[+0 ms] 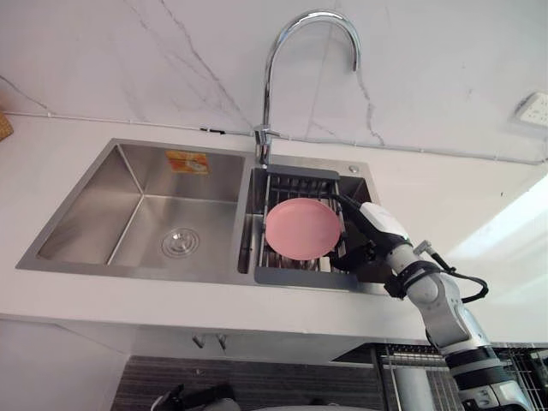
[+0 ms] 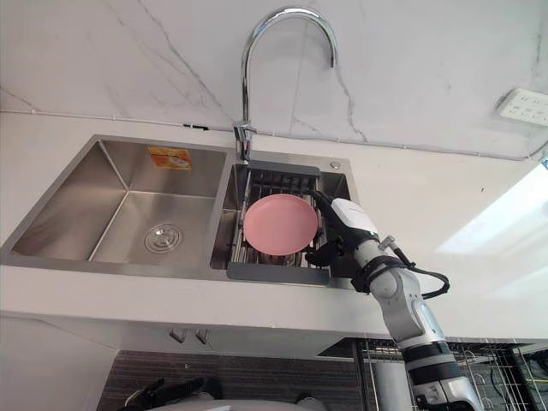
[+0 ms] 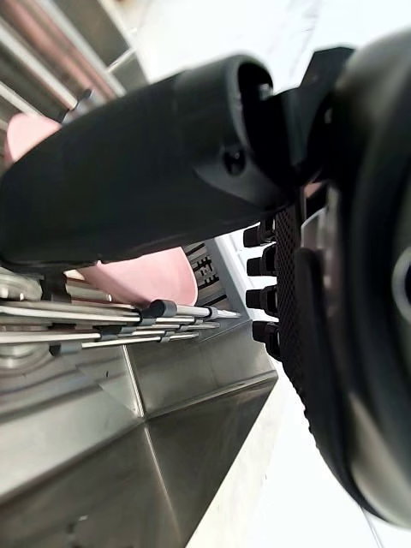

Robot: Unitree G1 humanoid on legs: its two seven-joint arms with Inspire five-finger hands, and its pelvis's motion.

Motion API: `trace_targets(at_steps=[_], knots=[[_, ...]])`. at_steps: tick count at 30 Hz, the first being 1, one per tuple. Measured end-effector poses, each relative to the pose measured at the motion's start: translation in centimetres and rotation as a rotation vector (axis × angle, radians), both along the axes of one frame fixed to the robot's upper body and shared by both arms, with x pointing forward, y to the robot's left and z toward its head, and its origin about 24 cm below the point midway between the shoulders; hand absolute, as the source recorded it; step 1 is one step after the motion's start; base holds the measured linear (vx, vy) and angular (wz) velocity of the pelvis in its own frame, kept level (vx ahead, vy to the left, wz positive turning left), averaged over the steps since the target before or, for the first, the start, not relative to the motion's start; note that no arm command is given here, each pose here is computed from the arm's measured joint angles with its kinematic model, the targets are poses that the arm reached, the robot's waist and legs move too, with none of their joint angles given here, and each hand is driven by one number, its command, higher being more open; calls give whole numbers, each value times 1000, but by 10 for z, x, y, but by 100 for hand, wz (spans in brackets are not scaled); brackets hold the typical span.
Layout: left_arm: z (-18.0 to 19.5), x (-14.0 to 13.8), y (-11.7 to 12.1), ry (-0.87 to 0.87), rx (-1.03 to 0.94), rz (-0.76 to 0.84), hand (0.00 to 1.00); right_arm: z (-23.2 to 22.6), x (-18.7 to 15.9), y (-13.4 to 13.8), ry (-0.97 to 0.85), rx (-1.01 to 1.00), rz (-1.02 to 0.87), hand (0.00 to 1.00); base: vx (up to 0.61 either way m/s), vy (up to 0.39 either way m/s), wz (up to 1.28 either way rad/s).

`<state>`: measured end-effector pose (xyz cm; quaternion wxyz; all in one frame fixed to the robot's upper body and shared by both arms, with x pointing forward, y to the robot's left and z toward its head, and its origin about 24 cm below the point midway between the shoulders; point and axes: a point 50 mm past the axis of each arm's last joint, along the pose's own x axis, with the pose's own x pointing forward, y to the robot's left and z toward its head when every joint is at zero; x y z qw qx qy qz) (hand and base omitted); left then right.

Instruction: Walk over to the sink, pick up the cup, carry it to the dishwasher, place the cup inside the dishwasher, then close the dishwasher door

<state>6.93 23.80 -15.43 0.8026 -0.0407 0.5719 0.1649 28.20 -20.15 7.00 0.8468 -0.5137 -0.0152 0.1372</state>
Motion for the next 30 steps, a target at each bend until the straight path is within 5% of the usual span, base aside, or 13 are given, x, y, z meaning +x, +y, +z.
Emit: trace_targets(at_steps=[15, 30], knots=[[3, 7, 0, -15, 14, -46, 100, -12, 15, -3, 37, -174, 29, 100, 13, 11, 6], [7, 16, -2, -77, -22, -109, 100, -30, 14, 3, -250, -337, 67, 100, 7, 5, 5]])
